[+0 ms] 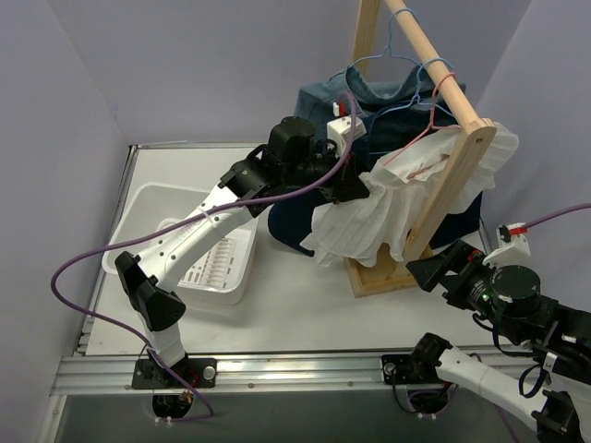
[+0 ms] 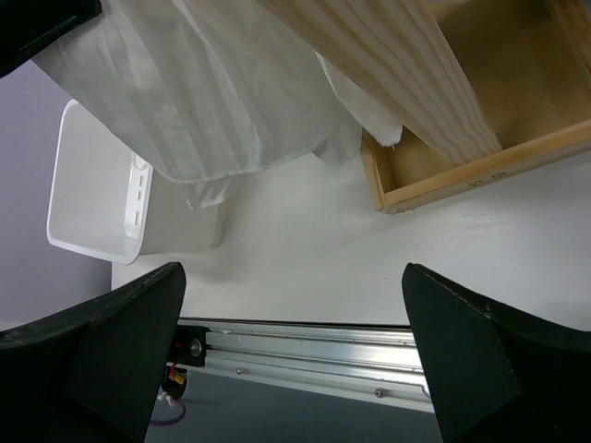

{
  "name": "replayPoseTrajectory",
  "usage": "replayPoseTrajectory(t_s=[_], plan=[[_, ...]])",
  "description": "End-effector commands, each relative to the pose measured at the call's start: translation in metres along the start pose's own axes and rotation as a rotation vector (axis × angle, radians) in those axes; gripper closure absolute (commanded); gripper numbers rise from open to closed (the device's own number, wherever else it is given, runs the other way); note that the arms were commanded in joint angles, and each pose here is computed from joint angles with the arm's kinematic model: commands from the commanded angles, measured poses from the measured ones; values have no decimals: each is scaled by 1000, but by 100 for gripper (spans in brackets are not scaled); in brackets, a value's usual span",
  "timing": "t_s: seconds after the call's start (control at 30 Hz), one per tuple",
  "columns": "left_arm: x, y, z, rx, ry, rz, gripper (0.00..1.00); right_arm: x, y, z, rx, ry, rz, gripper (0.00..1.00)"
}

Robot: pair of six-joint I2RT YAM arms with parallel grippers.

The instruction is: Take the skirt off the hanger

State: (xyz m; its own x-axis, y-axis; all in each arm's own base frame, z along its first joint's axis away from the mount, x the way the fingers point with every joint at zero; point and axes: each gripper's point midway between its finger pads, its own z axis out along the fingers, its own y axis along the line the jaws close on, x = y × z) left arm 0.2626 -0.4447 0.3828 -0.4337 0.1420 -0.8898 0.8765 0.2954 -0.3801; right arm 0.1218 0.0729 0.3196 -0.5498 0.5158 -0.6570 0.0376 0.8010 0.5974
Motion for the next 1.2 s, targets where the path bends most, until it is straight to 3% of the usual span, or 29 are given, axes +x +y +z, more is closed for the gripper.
replayPoseTrajectory(t_s=[0.0, 0.4, 0.8, 1.17], plan=[[-51, -22, -27, 11, -151, 41, 98, -7, -4, -4, 18, -29, 13, 0], [-79, -72, -58, 185, -238, 84, 98, -6, -9, -2, 42, -32, 11, 0], [-89, -77, -77, 191, -288, 95, 98, -5, -9, -3, 40, -30, 20, 0], [-74, -76, -101, 175, -278, 75, 98, -4, -8, 1, 44, -25, 8, 0]])
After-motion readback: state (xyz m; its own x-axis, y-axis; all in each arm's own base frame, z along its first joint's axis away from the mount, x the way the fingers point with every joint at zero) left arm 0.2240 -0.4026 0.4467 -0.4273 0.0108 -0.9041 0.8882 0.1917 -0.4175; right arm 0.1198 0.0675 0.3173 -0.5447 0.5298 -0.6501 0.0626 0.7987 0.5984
